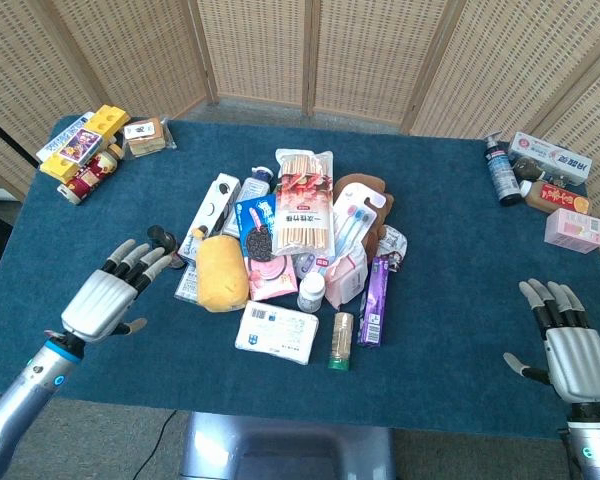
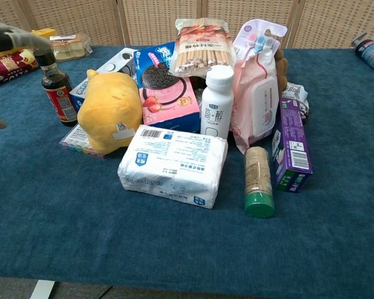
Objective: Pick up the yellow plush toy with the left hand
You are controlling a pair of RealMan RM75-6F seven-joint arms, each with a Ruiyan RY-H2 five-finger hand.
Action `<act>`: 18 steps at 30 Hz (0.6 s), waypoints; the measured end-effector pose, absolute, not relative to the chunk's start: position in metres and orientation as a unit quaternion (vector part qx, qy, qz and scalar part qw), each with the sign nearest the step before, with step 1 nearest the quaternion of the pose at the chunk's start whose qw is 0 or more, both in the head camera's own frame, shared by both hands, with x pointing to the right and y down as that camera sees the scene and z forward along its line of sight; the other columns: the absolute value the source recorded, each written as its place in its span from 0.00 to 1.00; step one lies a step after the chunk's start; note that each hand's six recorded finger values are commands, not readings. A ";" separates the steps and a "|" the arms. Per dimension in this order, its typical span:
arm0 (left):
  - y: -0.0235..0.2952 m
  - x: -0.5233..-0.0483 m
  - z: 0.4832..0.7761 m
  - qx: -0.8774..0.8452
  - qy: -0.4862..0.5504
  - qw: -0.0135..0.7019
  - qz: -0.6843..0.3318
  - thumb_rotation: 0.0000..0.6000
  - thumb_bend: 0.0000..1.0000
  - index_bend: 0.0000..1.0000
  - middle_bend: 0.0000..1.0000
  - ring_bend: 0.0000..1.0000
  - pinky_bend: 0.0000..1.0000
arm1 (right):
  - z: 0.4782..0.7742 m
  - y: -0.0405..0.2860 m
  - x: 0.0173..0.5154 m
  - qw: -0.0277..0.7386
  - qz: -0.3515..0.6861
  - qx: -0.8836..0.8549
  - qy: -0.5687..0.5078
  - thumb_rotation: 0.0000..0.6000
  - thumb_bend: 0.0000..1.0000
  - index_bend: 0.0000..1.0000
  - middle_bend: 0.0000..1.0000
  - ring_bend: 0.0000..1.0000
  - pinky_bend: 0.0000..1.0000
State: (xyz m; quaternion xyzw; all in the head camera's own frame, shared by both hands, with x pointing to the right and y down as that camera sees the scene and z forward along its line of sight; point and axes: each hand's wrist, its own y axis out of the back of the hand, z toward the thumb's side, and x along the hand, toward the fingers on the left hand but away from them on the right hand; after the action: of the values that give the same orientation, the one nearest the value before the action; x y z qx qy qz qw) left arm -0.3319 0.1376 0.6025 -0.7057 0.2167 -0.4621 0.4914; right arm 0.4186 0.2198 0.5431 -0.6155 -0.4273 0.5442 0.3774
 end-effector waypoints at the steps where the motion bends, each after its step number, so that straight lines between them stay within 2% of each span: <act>1: 0.134 -0.327 0.606 -0.704 0.210 0.497 -0.462 1.00 0.00 0.00 0.00 0.00 0.00 | 0.543 0.219 0.419 0.376 0.544 -0.616 -0.429 1.00 0.00 0.00 0.00 0.00 0.00; 8: 0.115 -0.278 0.625 -0.698 0.175 0.531 -0.448 1.00 0.00 0.00 0.00 0.00 0.00 | 0.539 0.216 0.424 0.366 0.544 -0.615 -0.438 1.00 0.00 0.00 0.00 0.00 0.00; 18: 0.116 -0.239 0.647 -0.692 0.141 0.551 -0.445 1.00 0.00 0.00 0.00 0.00 0.00 | 0.531 0.212 0.430 0.358 0.536 -0.613 -0.456 1.00 0.00 0.00 0.00 0.00 0.00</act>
State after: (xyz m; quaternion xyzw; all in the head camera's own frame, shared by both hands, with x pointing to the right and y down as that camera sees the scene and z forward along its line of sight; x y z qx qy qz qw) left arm -0.2393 0.1159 0.6472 -0.6916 0.1413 -0.4447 0.5513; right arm 0.4300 0.2125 0.5306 -0.6133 -0.4563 0.5359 0.3584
